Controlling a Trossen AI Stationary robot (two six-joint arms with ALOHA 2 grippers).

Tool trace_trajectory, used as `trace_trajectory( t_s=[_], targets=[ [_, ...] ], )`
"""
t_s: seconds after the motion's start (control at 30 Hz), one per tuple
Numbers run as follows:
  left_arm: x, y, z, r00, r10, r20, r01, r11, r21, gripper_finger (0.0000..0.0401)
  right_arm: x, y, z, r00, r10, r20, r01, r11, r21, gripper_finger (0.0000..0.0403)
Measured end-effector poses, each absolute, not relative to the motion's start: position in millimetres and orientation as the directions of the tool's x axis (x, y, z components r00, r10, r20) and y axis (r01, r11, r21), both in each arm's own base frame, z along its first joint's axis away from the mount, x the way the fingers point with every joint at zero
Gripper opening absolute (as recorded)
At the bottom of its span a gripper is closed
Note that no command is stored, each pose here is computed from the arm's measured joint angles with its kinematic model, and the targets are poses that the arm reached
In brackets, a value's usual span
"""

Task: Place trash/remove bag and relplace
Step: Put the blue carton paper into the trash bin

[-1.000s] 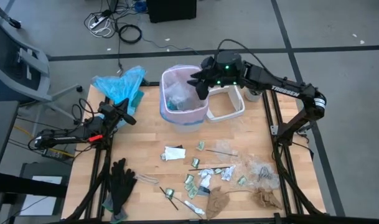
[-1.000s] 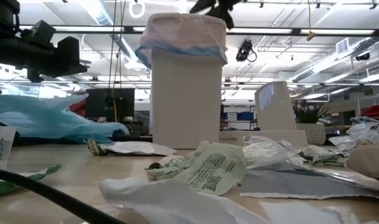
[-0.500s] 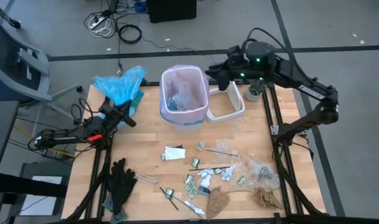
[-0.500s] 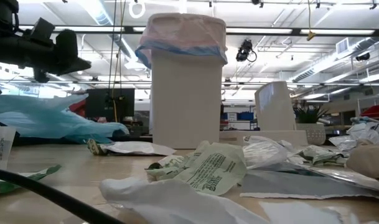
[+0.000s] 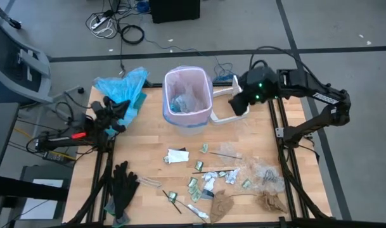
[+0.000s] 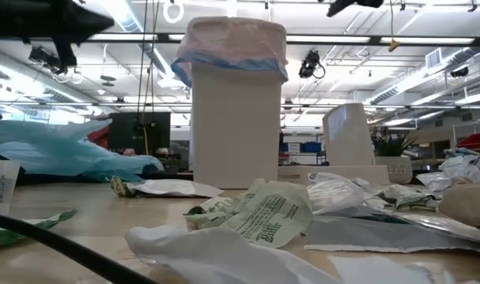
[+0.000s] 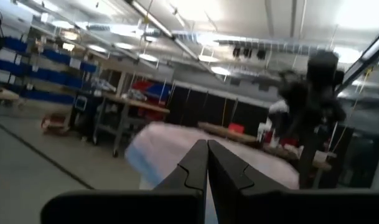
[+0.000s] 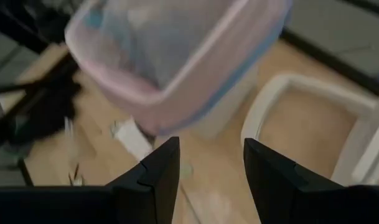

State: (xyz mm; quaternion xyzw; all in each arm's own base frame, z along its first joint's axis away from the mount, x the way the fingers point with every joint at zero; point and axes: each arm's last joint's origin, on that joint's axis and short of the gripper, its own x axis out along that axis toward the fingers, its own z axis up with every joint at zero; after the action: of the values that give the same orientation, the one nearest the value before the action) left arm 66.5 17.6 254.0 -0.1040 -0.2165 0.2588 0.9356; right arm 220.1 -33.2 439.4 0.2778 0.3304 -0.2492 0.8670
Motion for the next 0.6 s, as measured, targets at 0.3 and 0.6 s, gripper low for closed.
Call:
trace_trajectory(
  t_s=[0.3, 0.6],
  targets=[
    [64.8, 14.6, 308.0, 0.878, 0.432, 0.205, -0.411, 0.901, -0.137, 0.0021, 213.6, 2.6, 424.1, 0.556, -0.248, -0.793, 0.644, 0.732, 0.222, 0.0164],
    [106.1, 10.2, 355.7, 0.977, 0.214, -0.006, -0.212, 0.972, 0.106, 0.0021, 219.3, 37.7, 358.0, 0.416, -0.209, -0.885, 0.712, 0.680, 0.175, 0.0164]
  ],
)
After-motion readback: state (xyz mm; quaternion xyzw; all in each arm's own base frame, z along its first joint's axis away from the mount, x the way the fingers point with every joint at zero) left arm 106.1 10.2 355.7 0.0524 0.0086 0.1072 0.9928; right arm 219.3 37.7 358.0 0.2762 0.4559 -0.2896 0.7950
